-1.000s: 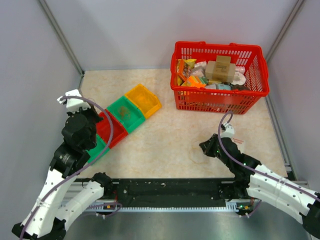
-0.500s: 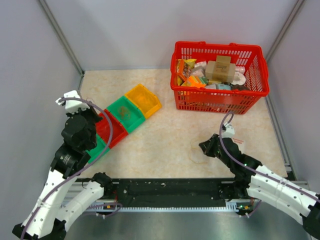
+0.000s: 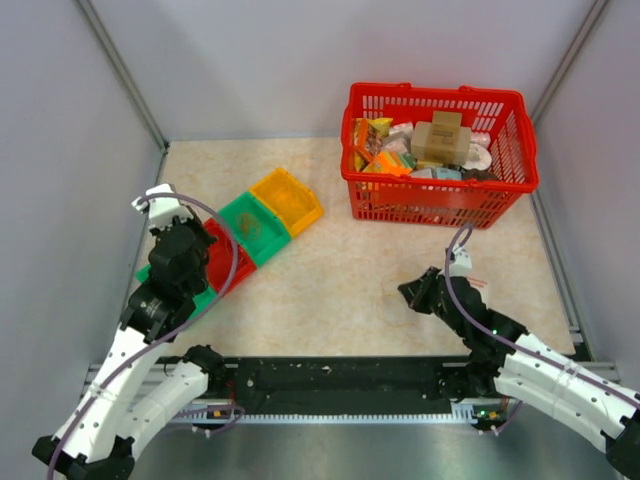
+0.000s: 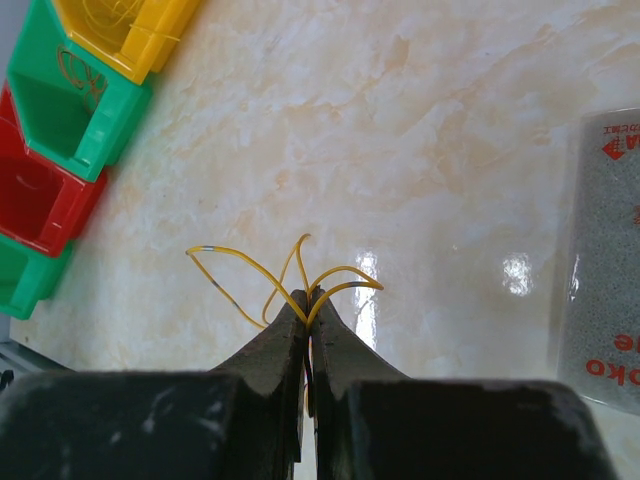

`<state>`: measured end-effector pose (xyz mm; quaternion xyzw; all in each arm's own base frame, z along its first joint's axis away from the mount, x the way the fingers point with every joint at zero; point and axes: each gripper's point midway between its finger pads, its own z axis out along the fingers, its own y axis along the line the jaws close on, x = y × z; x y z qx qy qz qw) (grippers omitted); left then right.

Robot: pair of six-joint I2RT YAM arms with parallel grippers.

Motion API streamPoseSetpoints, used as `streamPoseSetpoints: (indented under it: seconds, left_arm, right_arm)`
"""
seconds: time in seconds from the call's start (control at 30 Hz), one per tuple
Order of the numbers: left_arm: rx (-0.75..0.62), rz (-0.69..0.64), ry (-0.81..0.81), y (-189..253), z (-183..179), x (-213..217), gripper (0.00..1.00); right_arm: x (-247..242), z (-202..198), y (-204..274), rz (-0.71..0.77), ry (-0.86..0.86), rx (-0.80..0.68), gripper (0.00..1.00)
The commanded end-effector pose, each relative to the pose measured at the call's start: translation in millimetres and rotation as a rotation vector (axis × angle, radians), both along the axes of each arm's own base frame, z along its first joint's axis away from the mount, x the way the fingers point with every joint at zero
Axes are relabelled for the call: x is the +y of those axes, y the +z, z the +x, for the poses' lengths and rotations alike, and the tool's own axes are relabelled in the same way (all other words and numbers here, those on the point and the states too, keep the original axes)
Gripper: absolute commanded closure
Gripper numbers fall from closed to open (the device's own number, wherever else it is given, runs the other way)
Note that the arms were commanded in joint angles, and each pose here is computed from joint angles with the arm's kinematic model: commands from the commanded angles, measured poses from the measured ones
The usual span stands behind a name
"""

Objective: Untangle the cables

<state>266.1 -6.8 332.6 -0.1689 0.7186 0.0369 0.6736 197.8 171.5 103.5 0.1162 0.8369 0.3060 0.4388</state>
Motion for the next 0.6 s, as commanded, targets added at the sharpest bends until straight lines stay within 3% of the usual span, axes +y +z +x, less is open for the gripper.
streamPoseSetpoints:
  seconds: [0.0, 0.27, 0.4, 0.57]
  left_arm:
    - [0.005, -0.086, 0.102, -33, 3, 10, 1.0]
    - [0.118, -0.124, 0.216, -71, 12, 21, 1.0]
    - [0.202, -0.239, 0.126, -97, 34, 6, 1.0]
    - [0.267, -0.371, 0.138, -123, 54, 13, 1.0]
  right_arm:
    - [0, 4, 10, 0.021, -0.012, -0.02, 1.0]
    - [0, 4, 8, 0.02, -0.011, -0.014, 1.0]
    - [1, 4, 4, 0.023, -0.011, -0.007, 1.0]
    - [4, 4, 11, 0.03, -0.002, -0.017, 1.0]
